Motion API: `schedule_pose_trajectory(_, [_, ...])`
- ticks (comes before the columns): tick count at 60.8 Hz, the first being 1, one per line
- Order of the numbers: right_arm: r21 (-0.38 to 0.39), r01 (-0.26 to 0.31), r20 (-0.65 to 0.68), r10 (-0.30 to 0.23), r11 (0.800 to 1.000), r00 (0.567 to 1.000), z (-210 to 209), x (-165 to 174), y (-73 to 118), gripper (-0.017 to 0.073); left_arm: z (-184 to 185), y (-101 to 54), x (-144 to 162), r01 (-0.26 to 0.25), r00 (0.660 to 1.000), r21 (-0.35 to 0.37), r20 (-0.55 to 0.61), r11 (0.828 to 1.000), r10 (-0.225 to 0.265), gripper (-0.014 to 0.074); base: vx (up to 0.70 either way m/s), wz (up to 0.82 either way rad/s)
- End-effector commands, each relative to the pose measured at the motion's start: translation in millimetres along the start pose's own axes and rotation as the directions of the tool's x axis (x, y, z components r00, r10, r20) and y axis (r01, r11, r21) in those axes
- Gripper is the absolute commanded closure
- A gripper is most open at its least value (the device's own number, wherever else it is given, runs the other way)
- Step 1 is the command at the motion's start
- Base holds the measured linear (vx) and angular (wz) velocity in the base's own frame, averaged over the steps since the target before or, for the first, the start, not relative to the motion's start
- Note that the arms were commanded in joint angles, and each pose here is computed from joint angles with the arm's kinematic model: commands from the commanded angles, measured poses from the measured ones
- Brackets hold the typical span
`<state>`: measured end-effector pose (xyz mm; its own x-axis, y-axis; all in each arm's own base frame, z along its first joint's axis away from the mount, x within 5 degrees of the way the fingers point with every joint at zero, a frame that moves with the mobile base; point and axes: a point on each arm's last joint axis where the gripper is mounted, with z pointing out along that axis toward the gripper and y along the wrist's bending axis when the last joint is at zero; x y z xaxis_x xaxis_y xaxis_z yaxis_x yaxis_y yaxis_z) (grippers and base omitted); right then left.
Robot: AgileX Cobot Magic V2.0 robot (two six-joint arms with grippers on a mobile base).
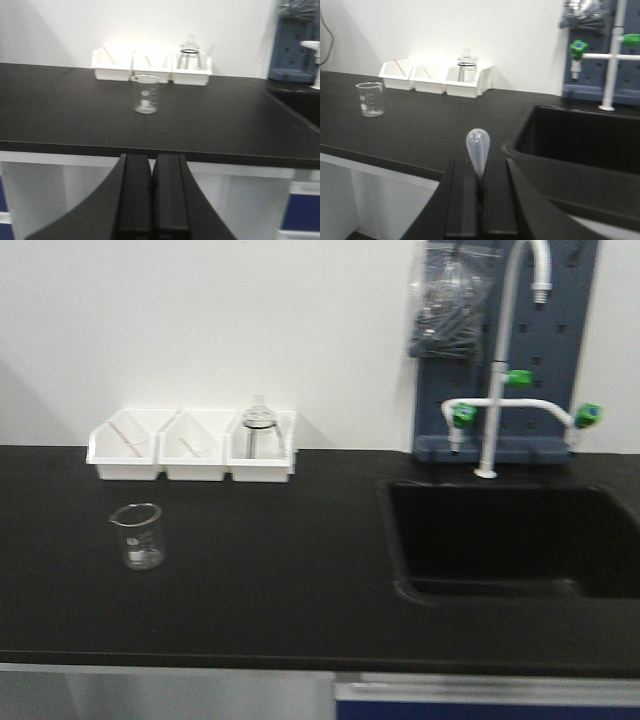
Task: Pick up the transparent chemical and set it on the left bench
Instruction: 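Drive the base to the bench with white bins, holding the pipette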
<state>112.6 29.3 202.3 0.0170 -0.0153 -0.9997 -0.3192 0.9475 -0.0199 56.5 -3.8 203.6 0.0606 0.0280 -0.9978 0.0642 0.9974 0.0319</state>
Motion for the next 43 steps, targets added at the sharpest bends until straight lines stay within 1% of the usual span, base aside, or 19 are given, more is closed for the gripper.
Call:
schedule_pose_trajectory(1, [-0.015, -0.012, 0.065, 0.013, 1.000, 0.998, -1.4, -4.0, 1.8, 0.0566, -1.3, 0.1, -2.8, 0.009, 0.997, -0.002, 0.081, 1.000, -0.009, 0.0597, 0.28, 0.48])
schedule_pose_trajectory(21, [-0.014, -0.012, 0.061, 0.013, 1.000, 0.998, -1.4, -3.7, 1.6, 0.0566, -1.3, 0.1, -2.8, 0.009, 0.997, -0.002, 0.081, 1.000, -0.009, 0.0597, 0.29, 0.35])
schedule_pose_trajectory(43, [-0.014, -0.012, 0.061, 0.013, 1.000, 0.998, -1.4, -3.7, 1.6, 0.0566, -1.3, 0.1, -2.8, 0.009, 0.997, -0.002, 0.081, 1.000, -0.009, 0.0597, 0.30, 0.11])
